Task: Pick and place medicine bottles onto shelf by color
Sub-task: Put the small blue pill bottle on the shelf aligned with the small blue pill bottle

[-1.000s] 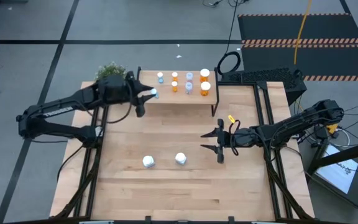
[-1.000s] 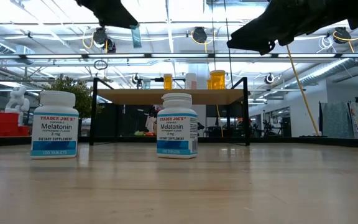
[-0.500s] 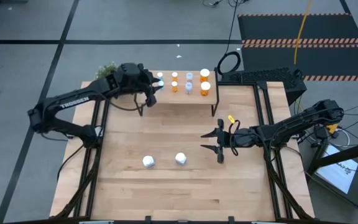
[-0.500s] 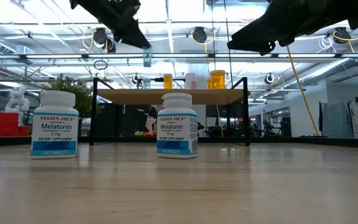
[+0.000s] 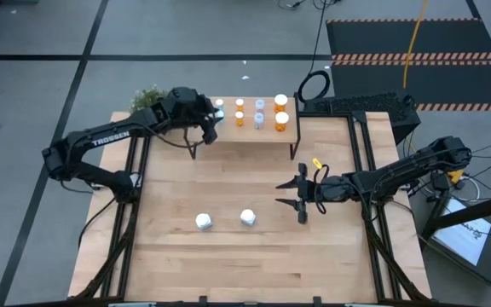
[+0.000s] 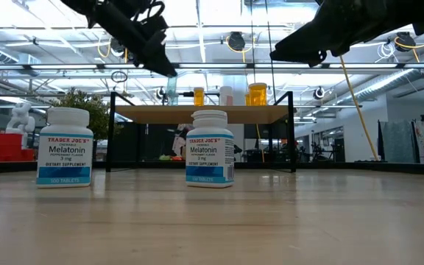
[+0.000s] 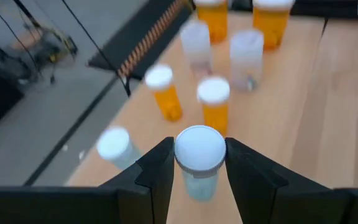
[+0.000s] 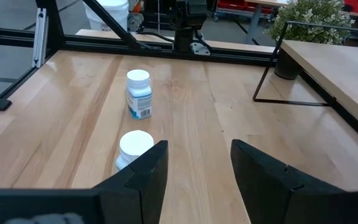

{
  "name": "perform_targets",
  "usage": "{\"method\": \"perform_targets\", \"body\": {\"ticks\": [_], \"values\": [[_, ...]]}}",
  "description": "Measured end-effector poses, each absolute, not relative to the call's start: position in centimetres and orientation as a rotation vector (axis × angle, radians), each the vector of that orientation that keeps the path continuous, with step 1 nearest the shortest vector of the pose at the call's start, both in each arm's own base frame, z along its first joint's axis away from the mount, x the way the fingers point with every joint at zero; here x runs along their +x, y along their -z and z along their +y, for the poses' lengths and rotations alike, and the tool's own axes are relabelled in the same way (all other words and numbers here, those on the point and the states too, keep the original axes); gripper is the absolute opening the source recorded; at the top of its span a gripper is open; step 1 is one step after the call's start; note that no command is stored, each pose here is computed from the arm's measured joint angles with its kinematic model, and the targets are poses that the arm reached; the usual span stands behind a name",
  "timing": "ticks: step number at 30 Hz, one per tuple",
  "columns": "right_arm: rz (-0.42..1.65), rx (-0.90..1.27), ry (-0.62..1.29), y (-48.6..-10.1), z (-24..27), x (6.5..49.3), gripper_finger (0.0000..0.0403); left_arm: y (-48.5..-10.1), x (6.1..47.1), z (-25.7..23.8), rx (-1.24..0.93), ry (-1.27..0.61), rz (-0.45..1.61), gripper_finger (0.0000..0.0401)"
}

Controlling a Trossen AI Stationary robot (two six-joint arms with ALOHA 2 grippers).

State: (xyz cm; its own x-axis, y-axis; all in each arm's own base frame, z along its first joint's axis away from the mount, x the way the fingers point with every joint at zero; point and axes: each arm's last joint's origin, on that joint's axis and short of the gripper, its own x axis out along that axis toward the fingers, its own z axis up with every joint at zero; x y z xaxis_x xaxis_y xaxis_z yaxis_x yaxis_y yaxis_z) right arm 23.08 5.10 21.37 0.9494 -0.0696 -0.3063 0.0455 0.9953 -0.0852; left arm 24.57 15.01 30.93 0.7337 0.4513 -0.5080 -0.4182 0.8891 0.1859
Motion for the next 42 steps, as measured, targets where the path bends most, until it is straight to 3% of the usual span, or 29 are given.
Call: {"method": "perform_targets", "body": {"ticks": [27, 42], "values": [[0.313, -0.078, 0.067, -21.4, 5.1, 23.1, 0.0169, -27.6, 25.7, 16.3, 0.002, -0.5, 0.6, 0.0141], [0.314, -0.08, 0.065, -21.4, 5.1, 23.1, 0.0169, -27.7, 25.4, 16.8, 0.017, -0.545, 0.604, 0.0141]]}}
